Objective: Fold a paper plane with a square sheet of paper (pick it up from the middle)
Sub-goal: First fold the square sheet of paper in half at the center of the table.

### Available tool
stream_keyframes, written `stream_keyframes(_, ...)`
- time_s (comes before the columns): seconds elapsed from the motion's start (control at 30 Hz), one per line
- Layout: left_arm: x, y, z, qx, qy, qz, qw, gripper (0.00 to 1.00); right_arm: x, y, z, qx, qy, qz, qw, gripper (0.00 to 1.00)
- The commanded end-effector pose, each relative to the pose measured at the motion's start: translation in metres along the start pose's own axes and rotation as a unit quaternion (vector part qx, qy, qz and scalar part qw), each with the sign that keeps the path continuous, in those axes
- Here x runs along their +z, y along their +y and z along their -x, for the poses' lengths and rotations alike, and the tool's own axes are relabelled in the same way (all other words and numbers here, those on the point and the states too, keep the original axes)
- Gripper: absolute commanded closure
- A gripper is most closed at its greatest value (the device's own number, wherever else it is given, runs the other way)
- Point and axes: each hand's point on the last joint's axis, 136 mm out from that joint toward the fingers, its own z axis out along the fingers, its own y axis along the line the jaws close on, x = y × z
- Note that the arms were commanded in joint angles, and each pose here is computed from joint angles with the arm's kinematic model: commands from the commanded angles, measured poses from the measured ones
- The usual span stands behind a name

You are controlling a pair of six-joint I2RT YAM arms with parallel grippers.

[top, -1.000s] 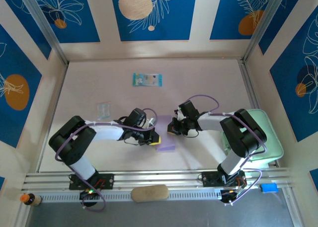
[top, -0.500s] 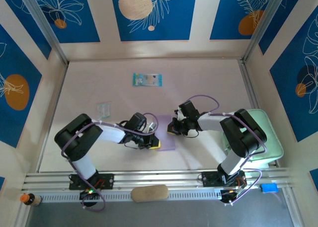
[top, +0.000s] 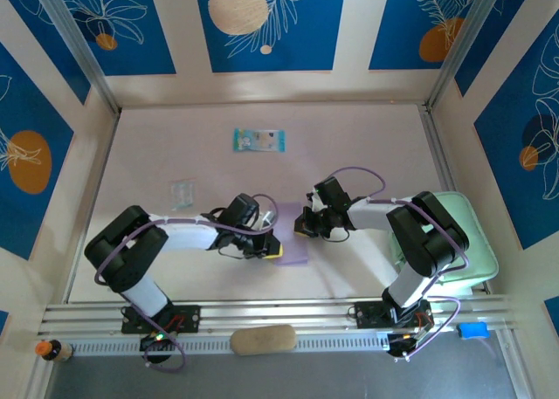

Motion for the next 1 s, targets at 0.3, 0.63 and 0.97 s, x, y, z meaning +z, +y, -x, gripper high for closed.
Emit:
stream_keyframes(0.3,0.011,0.049,-0.044,-0.017,0.067,0.072,0.995,0.98,0.007,-0.051,-0.029,0.048,0.037,-0.087,0.994,1.0)
stream_keyframes(0.63,0.005,0.056,-0.058,0.013,0.079,0.107,0.991,0.98,0.007,-0.051,-0.028,0.049,0.038,-0.087,0.994,1.0)
stream_keyframes(0.97,-0.02,0.004,-0.026,0.081,0.001,0.092,0.992,0.97,0.006,-0.048,-0.028,0.045,0.039,-0.084,0.995,1.0)
